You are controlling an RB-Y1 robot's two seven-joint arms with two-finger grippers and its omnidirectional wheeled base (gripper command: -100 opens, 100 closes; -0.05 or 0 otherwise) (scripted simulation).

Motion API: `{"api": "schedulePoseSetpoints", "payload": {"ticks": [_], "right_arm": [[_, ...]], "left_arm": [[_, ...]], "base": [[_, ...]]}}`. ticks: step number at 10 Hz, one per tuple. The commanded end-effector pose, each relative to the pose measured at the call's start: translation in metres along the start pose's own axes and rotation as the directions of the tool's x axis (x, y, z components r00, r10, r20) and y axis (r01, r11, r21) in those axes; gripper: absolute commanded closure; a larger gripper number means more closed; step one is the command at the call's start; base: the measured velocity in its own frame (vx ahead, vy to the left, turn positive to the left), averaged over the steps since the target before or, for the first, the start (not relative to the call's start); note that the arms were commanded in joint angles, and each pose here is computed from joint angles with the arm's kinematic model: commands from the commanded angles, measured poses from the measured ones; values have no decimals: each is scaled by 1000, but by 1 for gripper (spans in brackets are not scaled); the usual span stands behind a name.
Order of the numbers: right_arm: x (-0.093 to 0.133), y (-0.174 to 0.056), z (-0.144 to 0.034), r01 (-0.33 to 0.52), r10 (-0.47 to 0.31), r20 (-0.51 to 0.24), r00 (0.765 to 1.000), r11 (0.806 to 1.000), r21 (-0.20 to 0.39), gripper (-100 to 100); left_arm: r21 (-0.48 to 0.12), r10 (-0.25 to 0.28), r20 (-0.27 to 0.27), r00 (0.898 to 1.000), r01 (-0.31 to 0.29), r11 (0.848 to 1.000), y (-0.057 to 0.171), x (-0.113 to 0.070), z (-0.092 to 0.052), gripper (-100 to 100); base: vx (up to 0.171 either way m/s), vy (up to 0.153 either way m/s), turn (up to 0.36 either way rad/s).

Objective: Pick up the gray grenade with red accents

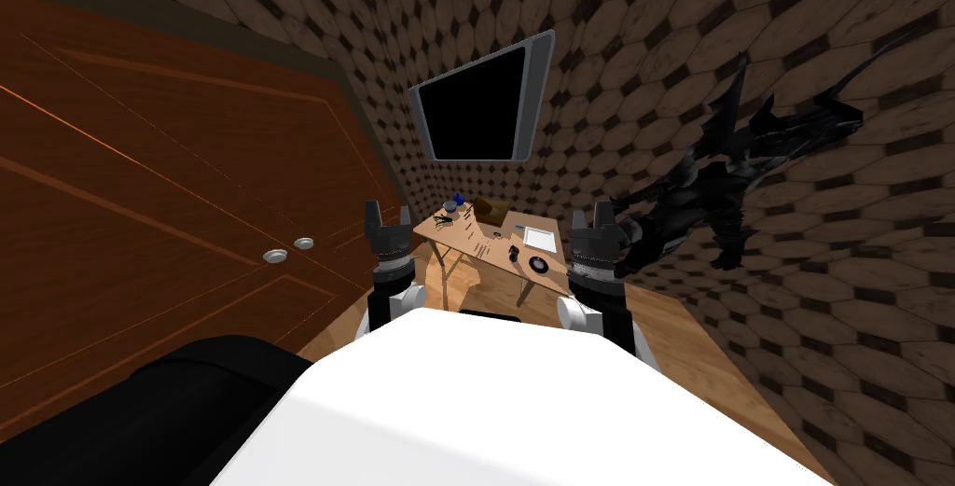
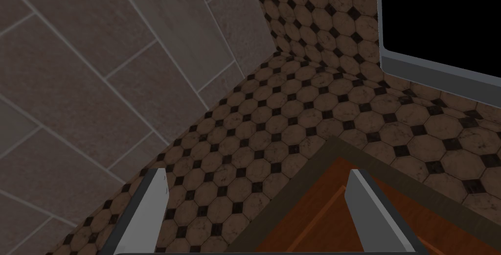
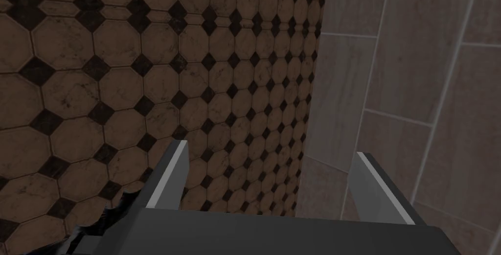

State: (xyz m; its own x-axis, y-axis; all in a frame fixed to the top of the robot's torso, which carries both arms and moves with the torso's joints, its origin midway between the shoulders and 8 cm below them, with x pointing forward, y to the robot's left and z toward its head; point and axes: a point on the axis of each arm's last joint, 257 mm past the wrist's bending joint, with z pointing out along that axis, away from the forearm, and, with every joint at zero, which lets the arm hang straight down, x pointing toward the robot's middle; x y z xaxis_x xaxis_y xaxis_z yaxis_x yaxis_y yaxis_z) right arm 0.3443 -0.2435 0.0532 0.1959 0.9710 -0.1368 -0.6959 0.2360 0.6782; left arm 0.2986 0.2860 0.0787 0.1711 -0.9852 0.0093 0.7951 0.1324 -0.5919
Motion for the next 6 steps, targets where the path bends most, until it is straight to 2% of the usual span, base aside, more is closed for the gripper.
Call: {"api": "schedulePoseSetpoints", "payload": {"ticks": [1,4,6], "right_arm": [[6,-6,-3,24,-23,-43,999,1000,9,-100],[19,-30,-16,96,-89,-141,986,994,46,-100],[26,-54,-30,161,-141,-209,968,984,82,-100]], "left_arm": [[0,0,0,1000,0,1000,0,0,0,0],[0,0,0,1000,0,1000,0,0,0,0],[0,0,0,1000,0,1000,0,0,0,0]], "base": [[-12,6,-35],[-51,17,-52],[-72,36,-67]]}}
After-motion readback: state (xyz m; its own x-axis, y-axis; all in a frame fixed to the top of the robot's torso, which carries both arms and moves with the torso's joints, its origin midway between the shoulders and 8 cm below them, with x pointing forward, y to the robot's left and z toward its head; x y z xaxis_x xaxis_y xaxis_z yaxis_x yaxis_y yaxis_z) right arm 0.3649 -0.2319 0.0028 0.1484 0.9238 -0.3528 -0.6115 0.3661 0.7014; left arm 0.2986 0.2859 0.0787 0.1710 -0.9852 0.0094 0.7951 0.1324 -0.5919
